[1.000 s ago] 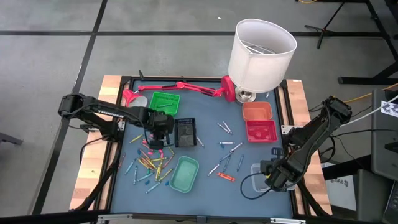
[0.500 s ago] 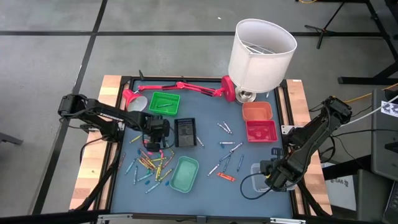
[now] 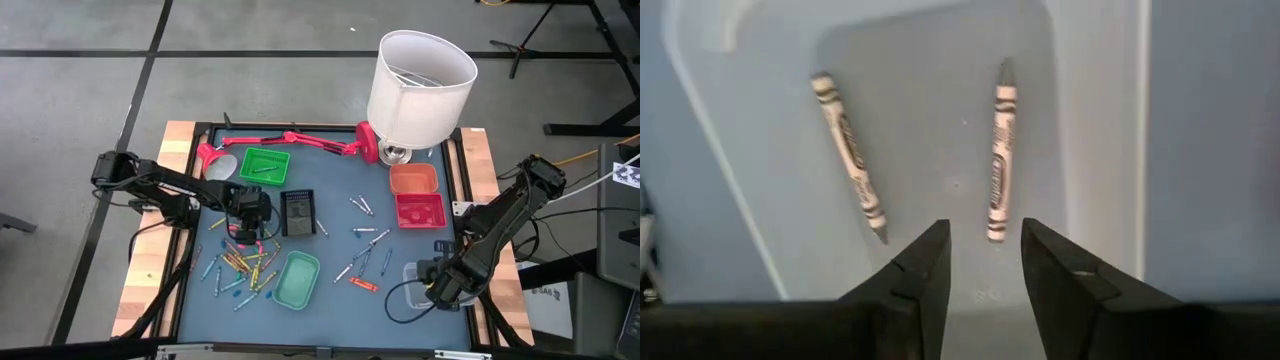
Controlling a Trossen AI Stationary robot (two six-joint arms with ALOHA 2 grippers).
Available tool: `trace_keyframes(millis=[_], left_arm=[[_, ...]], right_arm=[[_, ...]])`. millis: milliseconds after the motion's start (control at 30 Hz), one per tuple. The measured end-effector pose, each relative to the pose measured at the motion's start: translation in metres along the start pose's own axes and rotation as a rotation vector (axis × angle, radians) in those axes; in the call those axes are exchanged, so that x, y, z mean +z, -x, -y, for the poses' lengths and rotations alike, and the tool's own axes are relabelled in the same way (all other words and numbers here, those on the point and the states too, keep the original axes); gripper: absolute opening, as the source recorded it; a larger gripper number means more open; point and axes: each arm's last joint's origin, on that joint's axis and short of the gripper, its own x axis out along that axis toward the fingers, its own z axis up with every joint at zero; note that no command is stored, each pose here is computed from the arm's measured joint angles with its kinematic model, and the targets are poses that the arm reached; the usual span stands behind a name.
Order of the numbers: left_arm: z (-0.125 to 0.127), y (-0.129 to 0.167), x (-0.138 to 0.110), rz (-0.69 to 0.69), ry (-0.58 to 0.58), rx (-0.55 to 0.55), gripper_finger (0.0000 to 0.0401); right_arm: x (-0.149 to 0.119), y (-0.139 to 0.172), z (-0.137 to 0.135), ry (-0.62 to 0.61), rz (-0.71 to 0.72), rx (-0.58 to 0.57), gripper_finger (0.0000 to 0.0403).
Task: Sort crayons
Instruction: Put the blue green crayon into the green bin
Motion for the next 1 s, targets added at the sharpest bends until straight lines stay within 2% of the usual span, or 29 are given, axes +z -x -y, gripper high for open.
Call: trace_keyframes(millis=[167, 500, 633, 800, 1000], left_arm=[[0.0, 0.0, 0.0, 0.002, -0.001, -0.002, 0.0086], [0.0, -0.001, 0.0, 0.003, -0.003, -0.005, 0.0015], [0.0, -0.001, 0.0, 0.002, -0.003, 0.0, 0.0005], [-0.001, 0.003, 0.006, 0.015, -0.002, 0.001, 0.0005], [-0.002, 0.021, 0.032, 0.083, -0.002, 0.017, 0.0005]], right_arm=[[0.002, 0.0, -0.002, 0.002, 0.018, 0.026, 0.0122], [0.005, 0.01, -0.007, 0.004, 0.041, 0.04, 0.0122], [0.009, 0.025, -0.01, 0.003, 0.13, 0.001, 0.0122], [0.018, 0.042, -0.014, 0.041, 0.313, -0.065, 0.0122], [0.043, 0.059, -0.002, 0.063, 0.406, -0.115, 0.0122]])
